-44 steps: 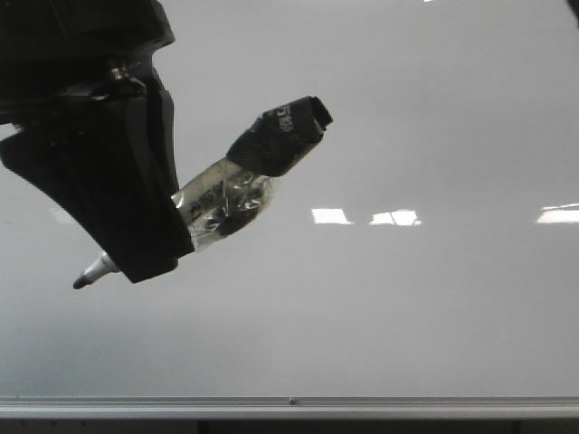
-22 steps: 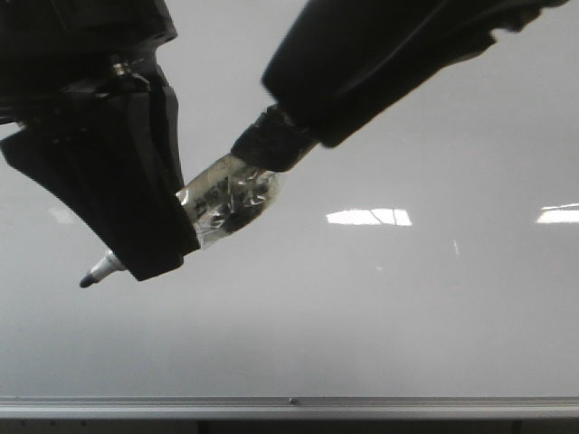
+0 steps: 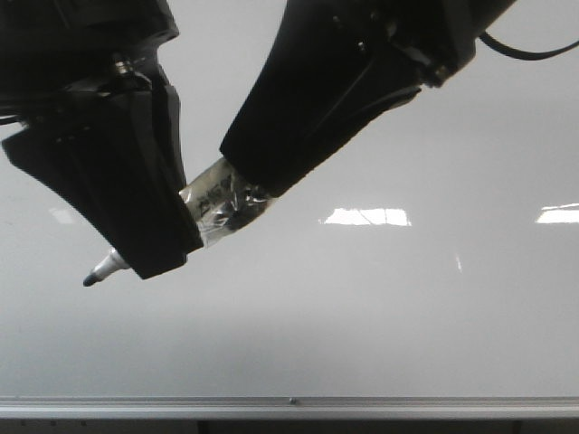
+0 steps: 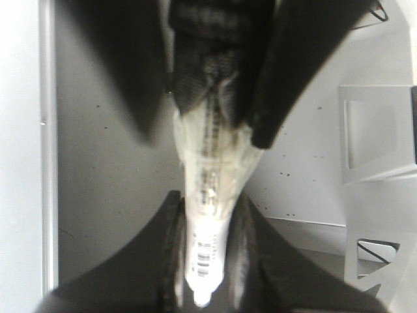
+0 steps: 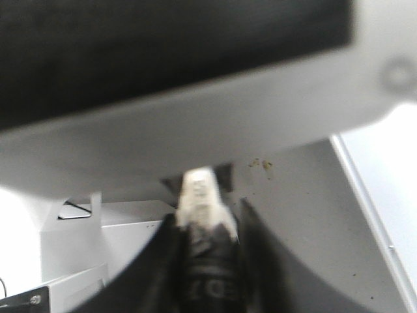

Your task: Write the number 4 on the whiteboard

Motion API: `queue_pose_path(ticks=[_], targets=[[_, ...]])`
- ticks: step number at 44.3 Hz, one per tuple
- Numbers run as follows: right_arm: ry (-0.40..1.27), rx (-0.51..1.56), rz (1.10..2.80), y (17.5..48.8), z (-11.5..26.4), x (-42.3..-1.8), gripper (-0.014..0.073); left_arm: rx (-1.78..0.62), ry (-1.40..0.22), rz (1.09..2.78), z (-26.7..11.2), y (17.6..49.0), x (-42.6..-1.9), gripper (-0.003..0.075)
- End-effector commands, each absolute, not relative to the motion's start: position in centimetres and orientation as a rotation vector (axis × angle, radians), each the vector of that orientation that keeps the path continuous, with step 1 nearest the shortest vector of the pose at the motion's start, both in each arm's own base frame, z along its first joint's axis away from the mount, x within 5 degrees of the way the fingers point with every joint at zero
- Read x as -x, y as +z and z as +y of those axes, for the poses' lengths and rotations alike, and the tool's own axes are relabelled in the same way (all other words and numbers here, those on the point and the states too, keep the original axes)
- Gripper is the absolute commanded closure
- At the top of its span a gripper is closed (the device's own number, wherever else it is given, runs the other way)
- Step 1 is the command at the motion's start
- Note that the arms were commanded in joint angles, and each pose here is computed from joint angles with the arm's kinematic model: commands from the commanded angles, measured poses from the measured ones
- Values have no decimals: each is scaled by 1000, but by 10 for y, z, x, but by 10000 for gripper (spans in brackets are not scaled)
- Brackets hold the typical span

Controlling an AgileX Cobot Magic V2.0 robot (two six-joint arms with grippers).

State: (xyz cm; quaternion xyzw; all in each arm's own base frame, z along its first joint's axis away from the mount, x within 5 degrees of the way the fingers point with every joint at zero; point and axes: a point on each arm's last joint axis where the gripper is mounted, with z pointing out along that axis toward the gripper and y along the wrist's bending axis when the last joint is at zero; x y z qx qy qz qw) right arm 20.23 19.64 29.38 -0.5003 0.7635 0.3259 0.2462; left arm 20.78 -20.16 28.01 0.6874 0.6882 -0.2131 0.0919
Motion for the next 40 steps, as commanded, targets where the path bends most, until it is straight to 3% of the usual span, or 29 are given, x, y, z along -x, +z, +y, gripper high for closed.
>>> queue_pose_path(ticks=[1,10,13,17,24,27,35,40], targets=[[933,1344,2010,313,198,-199,657,-2024,-705,1987,-203,302,-197,741],[899,1363,2013,312,196,-200,657,-2006,-719,1985,-204,303,-198,734],[890,1354,2014,313,194,-202,657,-1959,-711,2011,-205,303,-200,682],[882,1321,2026,314,186,-204,657,-1873,-697,2052,-207,303,-203,526],[860,1248,2051,317,167,-203,657,-1797,-671,2052,-210,305,-209,100],[845,1212,2067,315,156,-200,657,-1794,-672,2051,-210,305,-209,20],[767,1048,2110,310,117,-188,657,-1795,-679,2053,-210,305,-208,95],[668,896,2101,312,91,-180,657,-1797,-680,2054,-210,305,-208,253]])
